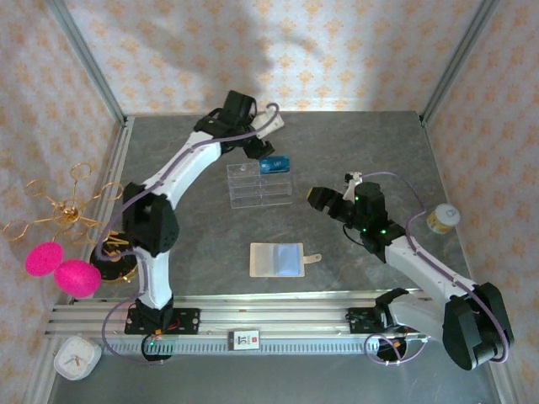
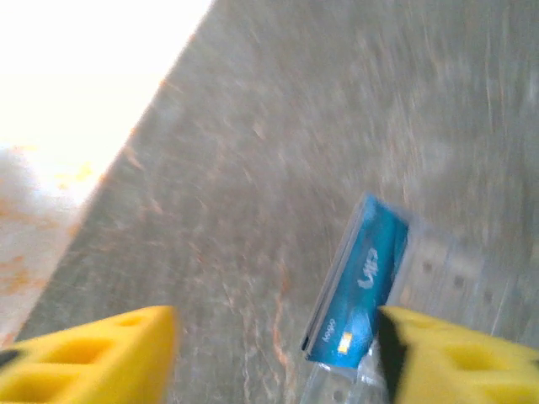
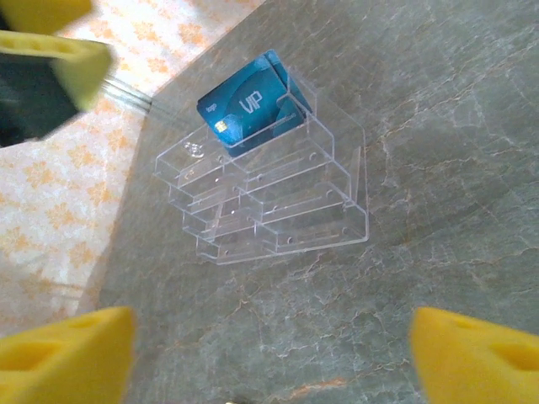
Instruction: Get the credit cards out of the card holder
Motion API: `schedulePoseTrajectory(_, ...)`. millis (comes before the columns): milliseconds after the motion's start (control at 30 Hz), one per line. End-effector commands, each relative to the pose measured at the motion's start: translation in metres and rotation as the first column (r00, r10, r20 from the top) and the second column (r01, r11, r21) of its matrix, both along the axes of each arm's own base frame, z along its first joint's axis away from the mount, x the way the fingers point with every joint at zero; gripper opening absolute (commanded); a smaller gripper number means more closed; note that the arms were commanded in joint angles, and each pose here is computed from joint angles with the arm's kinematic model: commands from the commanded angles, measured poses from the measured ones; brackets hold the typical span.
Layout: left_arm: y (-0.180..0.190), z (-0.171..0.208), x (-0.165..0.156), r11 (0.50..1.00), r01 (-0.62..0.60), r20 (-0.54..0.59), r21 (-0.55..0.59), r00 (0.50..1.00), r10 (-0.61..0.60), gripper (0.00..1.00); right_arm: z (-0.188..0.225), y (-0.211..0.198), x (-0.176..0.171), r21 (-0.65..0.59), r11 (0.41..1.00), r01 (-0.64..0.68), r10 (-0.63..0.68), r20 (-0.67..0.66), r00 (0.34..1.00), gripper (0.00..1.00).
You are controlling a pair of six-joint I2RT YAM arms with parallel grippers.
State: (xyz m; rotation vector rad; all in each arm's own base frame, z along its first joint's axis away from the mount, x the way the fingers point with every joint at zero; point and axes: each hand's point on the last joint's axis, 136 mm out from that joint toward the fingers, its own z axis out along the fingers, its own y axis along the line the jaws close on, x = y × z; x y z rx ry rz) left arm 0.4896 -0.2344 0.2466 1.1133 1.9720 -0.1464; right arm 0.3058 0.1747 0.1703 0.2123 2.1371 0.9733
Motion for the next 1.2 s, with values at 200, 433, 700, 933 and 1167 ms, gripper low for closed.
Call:
schedulePoseTrajectory(200,0.052,0.108,-0.058,0.599,-0.224,0.072,-0.769,0.900,0.430,0.99,0.001,-0.052,0.029,-0.138,0.941,0.308,-0.303,0.053,0.951,0.98)
schedulePoseTrajectory(433,0.154,0.022,-0.118,0.277,-0.476,-0.106,-0.835,0.632,0.768,0.99,-0.007,-0.091,0.027,-0.131,0.846,0.518,-0.514,0.065,0.856,1.00)
schedulePoseTrajectory(700,0.255,-0.018,-0.118,0.222,-0.739,0.094,-0.636,0.212,0.973,0.99,-0.004,-0.119,0.029,-0.217,0.753,0.621,-0.608,0.134,0.783,1.00)
schedulePoseTrajectory(933,0.314,-0.079,-0.126,0.164,-0.758,0.130,-0.631,0.105,0.986,1.00,0.009,-0.130,0.028,-0.184,0.716,0.674,-0.648,0.187,0.739,1.00)
schedulePoseTrajectory(1167,0.305,-0.109,-0.124,0.234,-0.734,0.104,-0.637,0.219,0.970,0.99,0.032,-0.122,0.036,-0.243,0.746,0.620,-0.540,0.325,0.776,1.00)
